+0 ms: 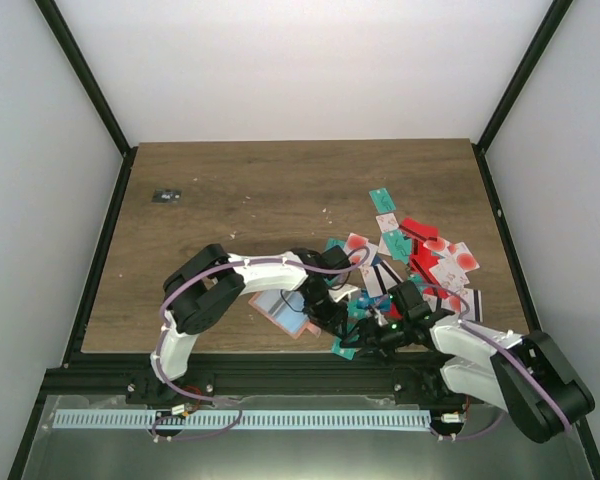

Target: Put the credit cards into the card holder

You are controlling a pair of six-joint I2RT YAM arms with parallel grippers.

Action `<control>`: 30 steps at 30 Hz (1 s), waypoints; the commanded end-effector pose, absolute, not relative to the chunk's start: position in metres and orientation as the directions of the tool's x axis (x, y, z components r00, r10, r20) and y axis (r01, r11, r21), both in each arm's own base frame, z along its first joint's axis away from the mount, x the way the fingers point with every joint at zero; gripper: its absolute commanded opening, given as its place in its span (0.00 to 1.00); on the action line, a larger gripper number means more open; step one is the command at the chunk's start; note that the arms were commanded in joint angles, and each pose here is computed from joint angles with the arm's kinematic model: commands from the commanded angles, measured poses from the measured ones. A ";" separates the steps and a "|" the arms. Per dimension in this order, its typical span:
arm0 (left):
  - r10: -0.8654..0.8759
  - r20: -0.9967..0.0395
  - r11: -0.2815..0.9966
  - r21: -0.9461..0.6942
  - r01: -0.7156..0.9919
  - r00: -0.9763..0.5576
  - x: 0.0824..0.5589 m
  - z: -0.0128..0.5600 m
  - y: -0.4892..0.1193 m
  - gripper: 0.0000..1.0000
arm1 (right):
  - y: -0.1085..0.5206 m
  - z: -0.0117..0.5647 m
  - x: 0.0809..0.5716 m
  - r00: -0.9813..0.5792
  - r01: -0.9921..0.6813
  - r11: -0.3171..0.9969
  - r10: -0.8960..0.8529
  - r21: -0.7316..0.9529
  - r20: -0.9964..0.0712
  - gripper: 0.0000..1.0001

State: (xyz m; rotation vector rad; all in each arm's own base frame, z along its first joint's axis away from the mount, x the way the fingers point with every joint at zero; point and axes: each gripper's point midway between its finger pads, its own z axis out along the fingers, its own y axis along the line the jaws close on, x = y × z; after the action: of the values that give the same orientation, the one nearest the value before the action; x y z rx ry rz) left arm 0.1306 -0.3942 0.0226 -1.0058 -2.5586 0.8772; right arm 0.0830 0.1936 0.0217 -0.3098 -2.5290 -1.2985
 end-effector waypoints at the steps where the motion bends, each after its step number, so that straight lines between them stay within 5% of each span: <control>1: 0.694 0.097 0.601 -0.623 0.501 -0.713 0.112 0.004 -0.379 0.30 | 0.175 -0.021 0.061 -0.907 0.390 0.681 0.168 0.620 0.386 0.61; 14: 0.691 0.144 0.599 -0.664 0.449 -0.708 0.093 0.002 -0.375 0.30 | 0.171 -0.026 0.067 -0.927 0.371 0.680 0.227 0.633 0.300 0.51; 23: 0.677 0.103 0.594 -0.660 0.459 -0.729 0.100 0.011 -0.380 0.30 | 0.170 -0.017 0.075 -0.930 0.368 0.671 0.260 0.644 0.261 0.07; 30: 0.608 -0.050 0.589 -0.641 0.492 -0.792 0.146 0.065 -0.391 0.32 | 0.179 0.017 0.093 -0.949 0.313 0.662 0.249 0.681 0.194 0.01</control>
State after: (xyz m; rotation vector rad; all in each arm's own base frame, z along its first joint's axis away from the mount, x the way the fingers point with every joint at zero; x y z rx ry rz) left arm 0.1110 -0.3879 0.0272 -0.9236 -2.5033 0.9396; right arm 0.0893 0.1945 0.0218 -0.3530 -2.7102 -1.3444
